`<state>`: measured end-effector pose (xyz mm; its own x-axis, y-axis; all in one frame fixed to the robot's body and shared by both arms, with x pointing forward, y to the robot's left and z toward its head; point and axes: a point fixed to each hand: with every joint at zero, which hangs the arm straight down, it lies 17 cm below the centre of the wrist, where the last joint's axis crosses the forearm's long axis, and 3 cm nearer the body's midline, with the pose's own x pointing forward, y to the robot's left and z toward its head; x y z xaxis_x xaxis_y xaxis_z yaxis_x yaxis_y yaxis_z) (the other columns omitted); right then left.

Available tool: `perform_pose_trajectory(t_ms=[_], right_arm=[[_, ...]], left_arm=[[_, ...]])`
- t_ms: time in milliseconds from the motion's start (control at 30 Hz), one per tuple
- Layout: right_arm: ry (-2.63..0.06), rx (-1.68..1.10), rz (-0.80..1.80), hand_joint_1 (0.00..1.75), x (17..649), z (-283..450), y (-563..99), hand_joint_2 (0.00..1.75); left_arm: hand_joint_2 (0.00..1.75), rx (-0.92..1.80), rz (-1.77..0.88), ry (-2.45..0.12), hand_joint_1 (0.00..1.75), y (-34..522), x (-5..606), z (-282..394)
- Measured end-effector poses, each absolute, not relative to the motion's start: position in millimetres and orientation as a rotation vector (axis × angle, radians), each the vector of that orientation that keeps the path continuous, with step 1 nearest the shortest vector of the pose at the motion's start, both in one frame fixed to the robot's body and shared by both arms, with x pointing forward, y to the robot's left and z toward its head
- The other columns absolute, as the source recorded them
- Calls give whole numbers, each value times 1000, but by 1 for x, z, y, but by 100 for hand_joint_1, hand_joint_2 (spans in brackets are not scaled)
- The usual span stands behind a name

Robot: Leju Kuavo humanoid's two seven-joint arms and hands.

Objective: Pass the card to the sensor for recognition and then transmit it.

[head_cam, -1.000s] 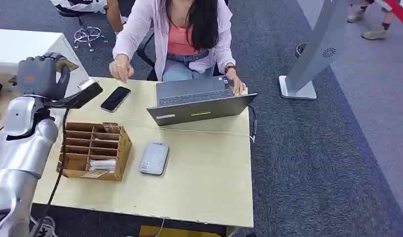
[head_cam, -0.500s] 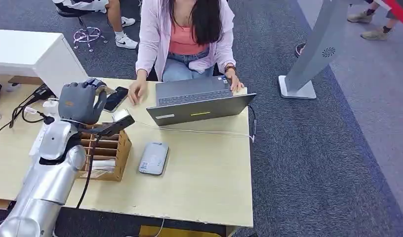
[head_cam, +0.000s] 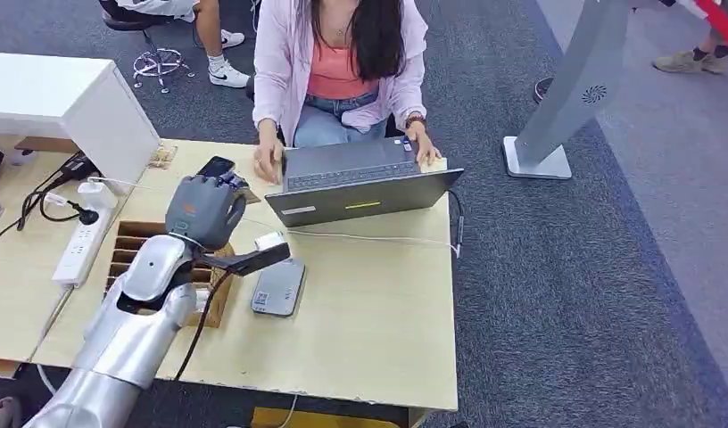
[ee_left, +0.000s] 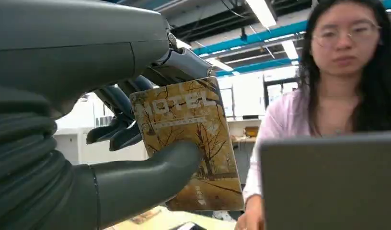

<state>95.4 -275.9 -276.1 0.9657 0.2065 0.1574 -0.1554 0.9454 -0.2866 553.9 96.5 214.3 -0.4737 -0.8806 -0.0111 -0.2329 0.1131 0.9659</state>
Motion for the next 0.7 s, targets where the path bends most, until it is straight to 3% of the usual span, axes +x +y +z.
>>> perform_pose_trajectory(t_ms=[700], right_arm=[[-178, -277, 161, 0, 92, -277, -278, 175]], left_arm=[[175, 987, -1512, -1761, 175, 60, 529, 179]])
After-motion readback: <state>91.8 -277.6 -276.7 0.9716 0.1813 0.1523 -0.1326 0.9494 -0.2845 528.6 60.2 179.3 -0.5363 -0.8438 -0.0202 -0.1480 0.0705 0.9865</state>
